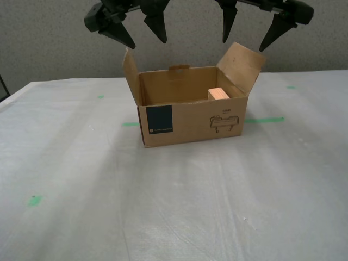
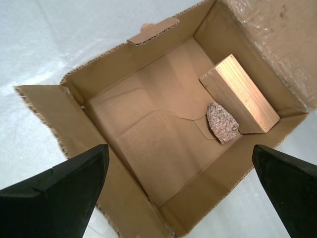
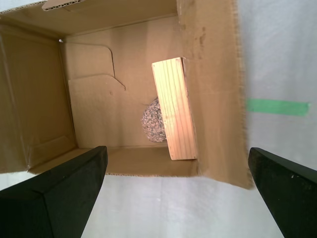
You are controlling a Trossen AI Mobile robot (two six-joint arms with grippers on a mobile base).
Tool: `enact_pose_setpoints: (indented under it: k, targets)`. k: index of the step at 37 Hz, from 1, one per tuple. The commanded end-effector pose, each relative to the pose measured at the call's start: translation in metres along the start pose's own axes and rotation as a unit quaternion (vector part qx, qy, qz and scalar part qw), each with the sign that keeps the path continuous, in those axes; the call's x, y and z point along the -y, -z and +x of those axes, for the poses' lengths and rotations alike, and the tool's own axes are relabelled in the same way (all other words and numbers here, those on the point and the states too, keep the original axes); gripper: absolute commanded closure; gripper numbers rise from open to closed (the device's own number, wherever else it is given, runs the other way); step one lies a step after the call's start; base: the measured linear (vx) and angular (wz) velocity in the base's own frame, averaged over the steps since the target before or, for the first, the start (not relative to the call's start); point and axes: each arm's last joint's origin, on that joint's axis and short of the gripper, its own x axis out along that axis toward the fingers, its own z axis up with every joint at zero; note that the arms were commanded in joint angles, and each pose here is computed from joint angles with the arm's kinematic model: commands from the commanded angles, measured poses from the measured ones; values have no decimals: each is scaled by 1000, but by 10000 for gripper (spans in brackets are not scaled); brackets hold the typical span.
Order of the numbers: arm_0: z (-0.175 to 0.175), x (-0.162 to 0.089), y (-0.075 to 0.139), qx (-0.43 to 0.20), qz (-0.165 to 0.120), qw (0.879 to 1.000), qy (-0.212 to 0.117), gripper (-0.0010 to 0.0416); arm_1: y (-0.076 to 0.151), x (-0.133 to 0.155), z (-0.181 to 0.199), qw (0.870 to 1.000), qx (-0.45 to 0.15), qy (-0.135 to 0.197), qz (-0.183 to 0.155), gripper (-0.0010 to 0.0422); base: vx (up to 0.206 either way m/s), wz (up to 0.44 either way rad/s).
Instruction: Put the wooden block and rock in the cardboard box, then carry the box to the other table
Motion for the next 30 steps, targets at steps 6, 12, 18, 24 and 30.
enact_pose_setpoints:
  k: [6,12,18,24,30]
  targets:
    - [-38,-3,13,36,-27,999,9,8,2,6,-38,1000,22,-9,4,16,0,0]
    - [-73,-8,29,87,-55,994,20,8,10,11,-74,999,49,-4,5,16,0,0]
    - [-100,-10,56,119,-69,990,8,9,29,13,-102,997,75,-1,8,16,0,0]
    - [-109,-3,88,140,-75,987,-9,8,58,12,-121,996,90,3,0,16,0,0]
    - [-103,11,116,163,-61,984,-26,9,90,8,-127,996,92,5,-17,16,0,0]
